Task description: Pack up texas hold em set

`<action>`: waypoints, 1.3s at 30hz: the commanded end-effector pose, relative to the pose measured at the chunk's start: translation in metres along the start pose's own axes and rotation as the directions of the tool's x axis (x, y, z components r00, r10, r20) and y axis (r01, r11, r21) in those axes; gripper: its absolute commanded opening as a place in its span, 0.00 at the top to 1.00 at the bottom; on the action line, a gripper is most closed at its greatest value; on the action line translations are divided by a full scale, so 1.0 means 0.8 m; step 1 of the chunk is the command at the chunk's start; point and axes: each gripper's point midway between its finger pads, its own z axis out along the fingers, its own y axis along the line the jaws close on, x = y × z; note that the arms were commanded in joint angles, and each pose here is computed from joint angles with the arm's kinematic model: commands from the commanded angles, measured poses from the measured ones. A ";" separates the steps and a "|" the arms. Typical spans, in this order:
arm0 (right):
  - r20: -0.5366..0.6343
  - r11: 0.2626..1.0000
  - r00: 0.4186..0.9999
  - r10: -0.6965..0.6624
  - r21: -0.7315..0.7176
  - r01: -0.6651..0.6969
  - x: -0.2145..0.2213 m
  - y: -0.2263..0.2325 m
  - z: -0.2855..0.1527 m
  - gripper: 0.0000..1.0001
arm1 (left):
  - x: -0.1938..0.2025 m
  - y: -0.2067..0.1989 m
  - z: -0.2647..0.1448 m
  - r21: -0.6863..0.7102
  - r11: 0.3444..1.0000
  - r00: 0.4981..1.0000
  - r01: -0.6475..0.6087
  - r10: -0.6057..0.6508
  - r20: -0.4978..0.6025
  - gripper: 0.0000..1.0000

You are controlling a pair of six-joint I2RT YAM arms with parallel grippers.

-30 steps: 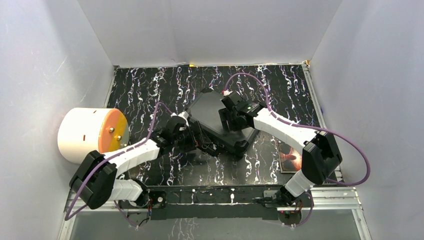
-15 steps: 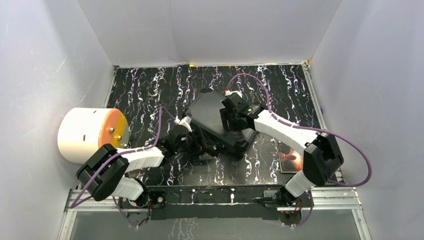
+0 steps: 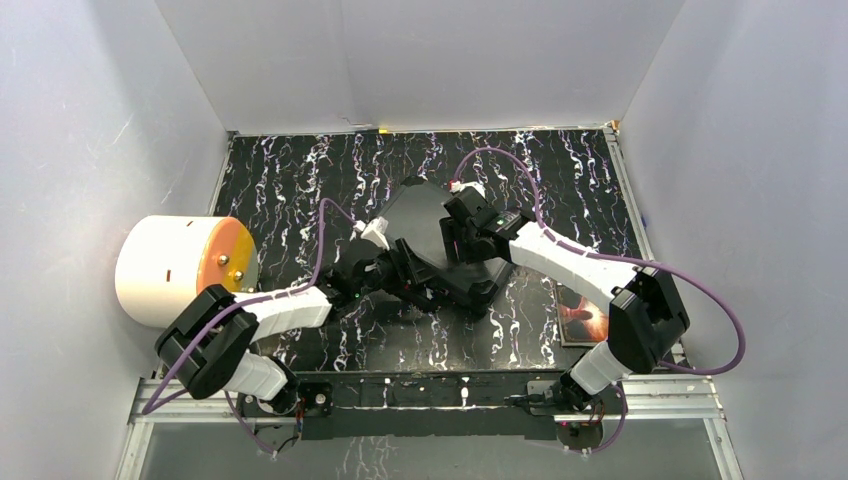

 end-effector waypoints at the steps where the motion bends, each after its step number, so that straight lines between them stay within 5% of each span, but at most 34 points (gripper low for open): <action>1: -0.223 0.986 0.974 -0.035 0.154 0.071 0.081 -0.050 0.020 0.26 | -0.031 -0.034 0.002 0.053 0.995 0.994 -0.079 0.075 0.074 0.37; 24: -0.152 0.986 0.988 0.030 0.165 -0.005 0.068 -0.050 0.011 0.29 | -0.108 -0.108 -0.023 0.066 0.988 0.969 -0.140 0.123 0.216 0.52; 27: -0.128 0.988 0.991 0.036 0.154 -0.016 0.061 -0.049 0.006 0.30 | -0.118 -0.086 -0.030 -0.071 0.984 0.964 -0.161 0.172 0.201 0.48; 31: -0.070 0.997 0.997 0.007 0.075 -0.002 0.035 -0.035 -0.015 0.32 | -0.153 -0.045 -0.053 -0.286 0.948 0.961 -0.140 0.200 0.191 0.28; 34: 0.006 1.000 1.000 -0.020 -0.007 0.020 0.013 -0.022 -0.032 0.35 | -0.177 -0.015 -0.067 -0.359 0.925 0.973 -0.121 0.183 0.144 0.14; 39: 0.066 0.998 0.998 0.000 -0.064 0.004 -0.017 -0.006 -0.056 0.43 | -0.182 0.029 -0.065 -0.422 0.892 0.985 -0.160 0.170 -0.014 0.08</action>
